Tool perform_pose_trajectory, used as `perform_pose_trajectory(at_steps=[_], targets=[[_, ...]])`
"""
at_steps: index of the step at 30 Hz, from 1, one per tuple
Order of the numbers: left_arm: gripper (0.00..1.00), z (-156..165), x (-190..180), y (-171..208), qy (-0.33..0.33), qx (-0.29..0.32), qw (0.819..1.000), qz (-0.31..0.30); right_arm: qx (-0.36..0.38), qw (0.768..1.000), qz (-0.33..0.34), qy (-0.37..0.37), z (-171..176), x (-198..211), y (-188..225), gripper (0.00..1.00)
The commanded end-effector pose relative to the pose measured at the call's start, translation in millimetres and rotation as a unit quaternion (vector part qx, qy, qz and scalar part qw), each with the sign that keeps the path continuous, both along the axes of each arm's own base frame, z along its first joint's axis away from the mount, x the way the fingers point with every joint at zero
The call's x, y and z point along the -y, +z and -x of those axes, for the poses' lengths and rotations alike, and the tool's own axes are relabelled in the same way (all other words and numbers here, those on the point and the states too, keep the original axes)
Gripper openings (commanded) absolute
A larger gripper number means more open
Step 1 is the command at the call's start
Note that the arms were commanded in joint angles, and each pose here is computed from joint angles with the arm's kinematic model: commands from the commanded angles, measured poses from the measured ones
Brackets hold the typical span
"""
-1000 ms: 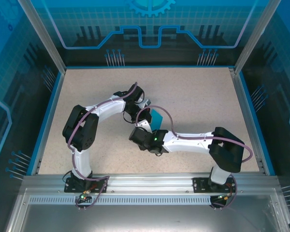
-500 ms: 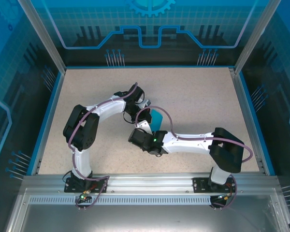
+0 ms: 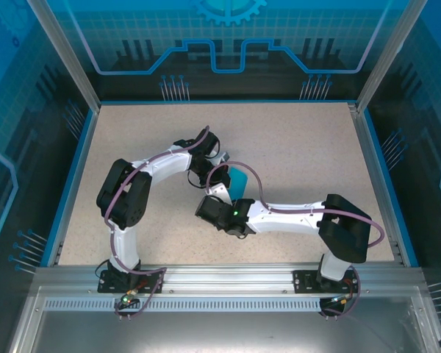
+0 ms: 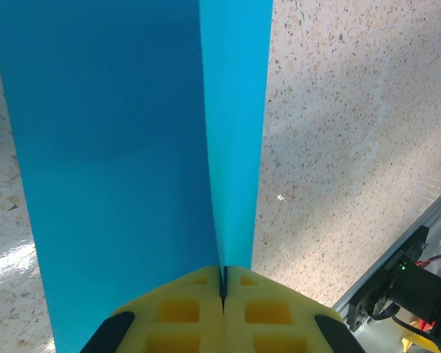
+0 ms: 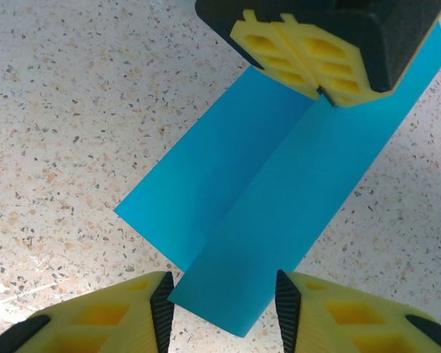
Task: Fold a paper plane with a square sheet of paper (pick it up from the middle)
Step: Fold the triangle a second time at the center of the table.
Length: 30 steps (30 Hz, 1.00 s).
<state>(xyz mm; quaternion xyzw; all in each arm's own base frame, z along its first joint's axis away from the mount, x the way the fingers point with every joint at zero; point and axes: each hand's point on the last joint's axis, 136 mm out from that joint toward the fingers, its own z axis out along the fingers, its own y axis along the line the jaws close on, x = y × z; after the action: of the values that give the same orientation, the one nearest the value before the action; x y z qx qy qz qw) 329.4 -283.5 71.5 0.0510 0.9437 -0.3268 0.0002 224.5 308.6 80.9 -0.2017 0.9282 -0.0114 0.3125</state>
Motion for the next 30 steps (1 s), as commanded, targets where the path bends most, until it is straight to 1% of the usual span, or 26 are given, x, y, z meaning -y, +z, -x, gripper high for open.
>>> perform_pose_trajectory(at_steps=[1, 3, 5, 8, 12, 13, 15, 17, 19, 21, 24, 28, 30], targets=[[0.04, 0.3, -1.7, 1.0, 0.004, -0.012, 1.0, 0.005, -0.002, 1.0, -0.008, -0.01, 5.1, -1.2, 4.2, 0.44], [0.04, 0.1, -0.7, 3.3, 0.003, -0.01, 1.0, 0.008, -0.005, 1.0, -0.01, -0.016, 5.1, -1.5, 3.2, 0.43], [0.04, -1.1, -1.2, 4.6, 0.003, -0.008, 1.0, 0.007, -0.005, 1.0, -0.01, -0.024, 4.3, -0.7, 3.7, 0.37], [0.04, -0.3, -1.4, 3.8, 0.002, -0.009, 1.0, 0.005, 0.0, 1.0, -0.014, -0.022, 4.6, -2.8, 6.1, 0.32], [0.07, -0.6, -1.6, 5.3, 0.003, -0.008, 1.0, 0.005, 0.003, 1.0, -0.014, -0.022, 3.7, -3.0, 7.5, 0.23], [0.1, -0.4, -1.1, 5.6, 0.003, -0.008, 1.0, 0.006, 0.004, 1.0, -0.013, -0.023, 3.2, -2.7, 8.0, 0.21], [0.19, -1.2, -1.3, 8.0, 0.004, -0.005, 1.0, 0.007, 0.005, 1.0, -0.018, -0.02, 3.2, -4.5, 9.7, 0.18], [0.26, -2.1, -2.6, 11.4, 0.008, 0.001, 1.0, 0.006, 0.005, 0.999, -0.025, -0.02, 2.0, -5.2, 11.0, 0.15], [0.39, -4.4, -5.1, 16.0, 0.015, 0.012, 1.0, 0.001, -0.005, 0.999, -0.041, -0.014, 1.5, -8.4, 9.7, 0.1], [0.4, -7.9, -10.6, 21.4, 0.029, 0.027, 0.999, -0.007, -0.012, 0.998, -0.058, -0.017, -0.4, -7.4, 7.9, 0.06], [0.54, -13.2, -24.7, 26.2, 0.062, 0.043, 0.997, -0.018, -0.031, 0.996, -0.089, -0.005, -1.6, -8.9, 4.7, 0.05], [0.61, -21.3, -53.7, 27.5, 0.126, 0.057, 0.99, -0.032, -0.065, 0.985, -0.157, 0.027, -3.0, -16.4, 1.9, 0.05], [0.63, -21.7, -66.6, 26.5, 0.154, 0.059, 0.986, -0.035, -0.077, 0.979, -0.189, 0.028, -5.8, -14.0, 2.3, 0.05]])
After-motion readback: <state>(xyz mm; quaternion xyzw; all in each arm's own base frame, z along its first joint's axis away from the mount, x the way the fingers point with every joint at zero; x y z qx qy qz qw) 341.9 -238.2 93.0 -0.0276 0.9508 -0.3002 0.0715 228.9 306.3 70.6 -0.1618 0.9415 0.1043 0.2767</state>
